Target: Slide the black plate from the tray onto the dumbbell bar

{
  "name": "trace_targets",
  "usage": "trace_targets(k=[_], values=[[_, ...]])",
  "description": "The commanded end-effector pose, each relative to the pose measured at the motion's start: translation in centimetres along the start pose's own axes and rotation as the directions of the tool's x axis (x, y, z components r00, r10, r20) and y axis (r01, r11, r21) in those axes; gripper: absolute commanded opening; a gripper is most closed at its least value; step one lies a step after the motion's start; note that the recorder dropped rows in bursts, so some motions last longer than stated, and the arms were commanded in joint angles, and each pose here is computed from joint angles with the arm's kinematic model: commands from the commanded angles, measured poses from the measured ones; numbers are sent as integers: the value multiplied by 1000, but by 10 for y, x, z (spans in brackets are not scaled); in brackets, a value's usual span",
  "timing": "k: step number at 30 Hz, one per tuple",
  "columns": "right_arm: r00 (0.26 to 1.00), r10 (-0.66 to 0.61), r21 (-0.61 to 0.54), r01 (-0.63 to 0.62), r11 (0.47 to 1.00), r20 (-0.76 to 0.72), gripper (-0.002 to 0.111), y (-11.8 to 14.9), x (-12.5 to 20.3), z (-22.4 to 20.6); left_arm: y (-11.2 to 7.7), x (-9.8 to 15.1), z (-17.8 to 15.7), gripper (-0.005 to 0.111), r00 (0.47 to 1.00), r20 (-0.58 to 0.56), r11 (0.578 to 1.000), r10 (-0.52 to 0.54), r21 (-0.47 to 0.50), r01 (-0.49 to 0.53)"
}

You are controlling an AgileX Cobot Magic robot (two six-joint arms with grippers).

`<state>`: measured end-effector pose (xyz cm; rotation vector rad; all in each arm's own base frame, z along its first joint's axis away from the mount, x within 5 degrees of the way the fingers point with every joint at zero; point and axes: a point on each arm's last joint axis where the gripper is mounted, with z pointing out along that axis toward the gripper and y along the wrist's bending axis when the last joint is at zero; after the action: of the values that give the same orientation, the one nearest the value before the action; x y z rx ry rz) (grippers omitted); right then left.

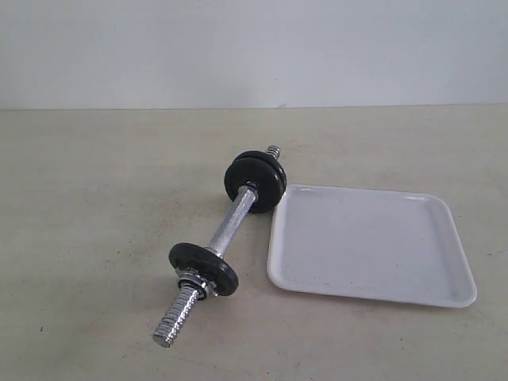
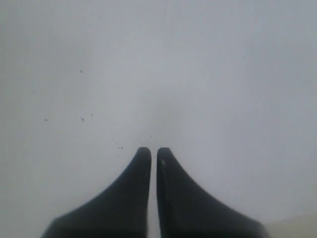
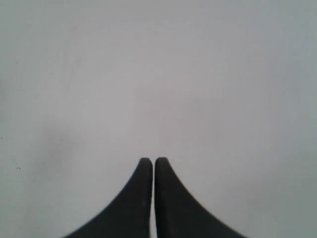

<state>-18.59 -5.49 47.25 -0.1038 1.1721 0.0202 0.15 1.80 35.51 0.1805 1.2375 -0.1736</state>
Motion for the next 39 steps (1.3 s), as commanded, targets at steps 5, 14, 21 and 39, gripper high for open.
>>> trace_targets(k=[5,14,21,39], values=[[985,-160,-76,164,983,61,0,8,14,-21,-14,39,10,4,999,-29,996,-16,82,18],[972,-235,-204,235,950,22,0,37,80,68,-18,51,13,4,999,-22,993,34,111,-31],[969,56,-90,-35,995,239,0,46,155,127,-16,54,13,4,998,-56,995,41,97,-36],[812,563,69,-560,826,-155,0,58,282,167,-13,61,12,4,990,-133,997,38,65,-29]])
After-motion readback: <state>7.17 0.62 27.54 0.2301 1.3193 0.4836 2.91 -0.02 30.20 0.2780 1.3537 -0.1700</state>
